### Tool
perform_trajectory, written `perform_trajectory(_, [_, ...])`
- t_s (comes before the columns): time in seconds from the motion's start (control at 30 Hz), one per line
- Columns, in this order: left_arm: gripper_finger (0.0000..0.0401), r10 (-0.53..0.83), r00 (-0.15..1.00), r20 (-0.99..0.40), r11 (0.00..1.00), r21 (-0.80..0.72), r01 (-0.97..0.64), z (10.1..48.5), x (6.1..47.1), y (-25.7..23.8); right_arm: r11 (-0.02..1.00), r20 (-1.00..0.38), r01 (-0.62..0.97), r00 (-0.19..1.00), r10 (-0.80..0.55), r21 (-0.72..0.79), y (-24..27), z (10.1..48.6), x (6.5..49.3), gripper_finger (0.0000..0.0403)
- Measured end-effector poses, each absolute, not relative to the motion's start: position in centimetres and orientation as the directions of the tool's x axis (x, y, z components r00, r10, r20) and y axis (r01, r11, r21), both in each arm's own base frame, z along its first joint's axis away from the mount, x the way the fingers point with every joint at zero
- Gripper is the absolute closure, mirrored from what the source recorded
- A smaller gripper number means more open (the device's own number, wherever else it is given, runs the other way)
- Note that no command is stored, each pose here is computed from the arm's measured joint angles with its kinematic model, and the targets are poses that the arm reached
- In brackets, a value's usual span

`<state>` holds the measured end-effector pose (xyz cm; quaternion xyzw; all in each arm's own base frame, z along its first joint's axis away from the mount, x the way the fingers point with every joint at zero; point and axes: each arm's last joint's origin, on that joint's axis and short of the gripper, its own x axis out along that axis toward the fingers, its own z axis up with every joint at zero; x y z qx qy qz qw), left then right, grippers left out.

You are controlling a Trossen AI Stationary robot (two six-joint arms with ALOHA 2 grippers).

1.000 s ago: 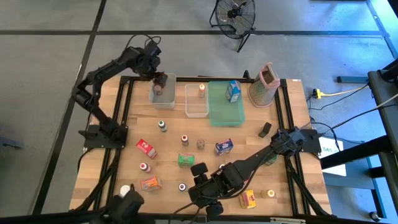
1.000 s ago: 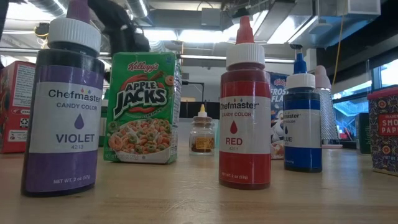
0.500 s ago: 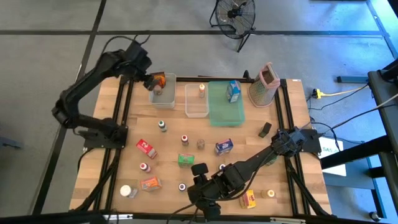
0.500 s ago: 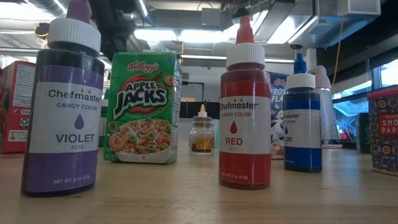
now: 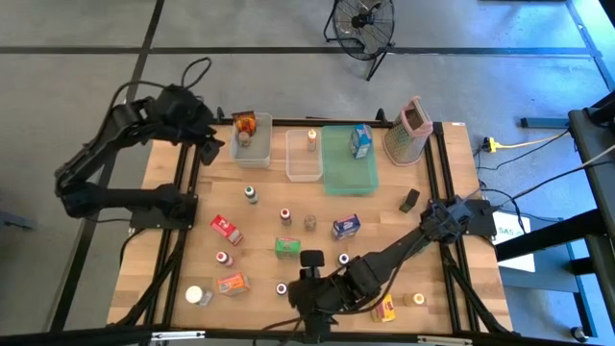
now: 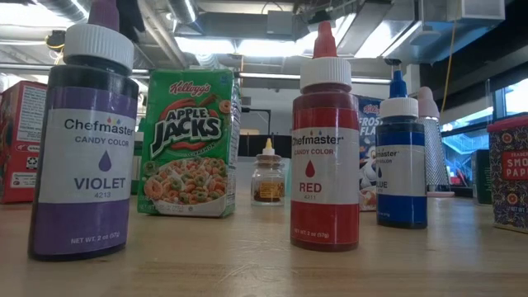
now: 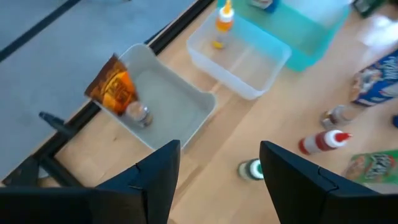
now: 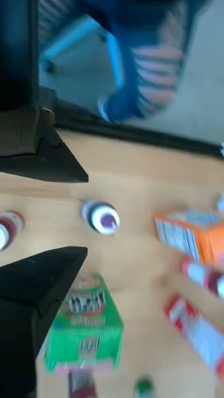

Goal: Pick & Place Kitchen Items
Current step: Put the green food coloring bottle into the transparent bin

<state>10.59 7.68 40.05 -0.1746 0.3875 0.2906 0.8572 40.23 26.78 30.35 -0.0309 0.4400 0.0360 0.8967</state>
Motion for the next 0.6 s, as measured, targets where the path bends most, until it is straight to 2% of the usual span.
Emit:
perform_trajectory(0.3, [0.0191, 0.300, 0.567, -0.767, 0.811, -0.107, -0.575, 40.3, 8.8, 4.9, 0.981, -0.693, 0.188, 0.700, -0.172, -0.054, 27.8, 30.6, 39.3, 0.0224])
perform_trajectory(0.37, [0.0191, 0.291, 0.580, -0.761, 0.819, -0.115, -0.562, 39.9, 8.4, 4.4, 0.974, -0.699, 0.227, 0.695, -0.169, -0.009, 27.8, 30.6, 39.2, 0.0224])
perform_trajectory(0.5, [0.0191, 0.275, 0.597, -0.754, 0.827, -0.131, -0.547, 38.6, 7.3, 3.6, 0.947, -0.765, 0.280, 0.641, -0.062, 0.157, 28.1, 30.3, 38.9, 0.0224])
perform_trajectory(0.6, [0.0191, 0.271, 0.604, -0.749, 0.832, -0.134, -0.539, 37.7, 6.7, 3.2, 0.923, -0.774, 0.321, 0.632, -0.040, 0.214, 28.6, 30.3, 38.6, 0.0224])
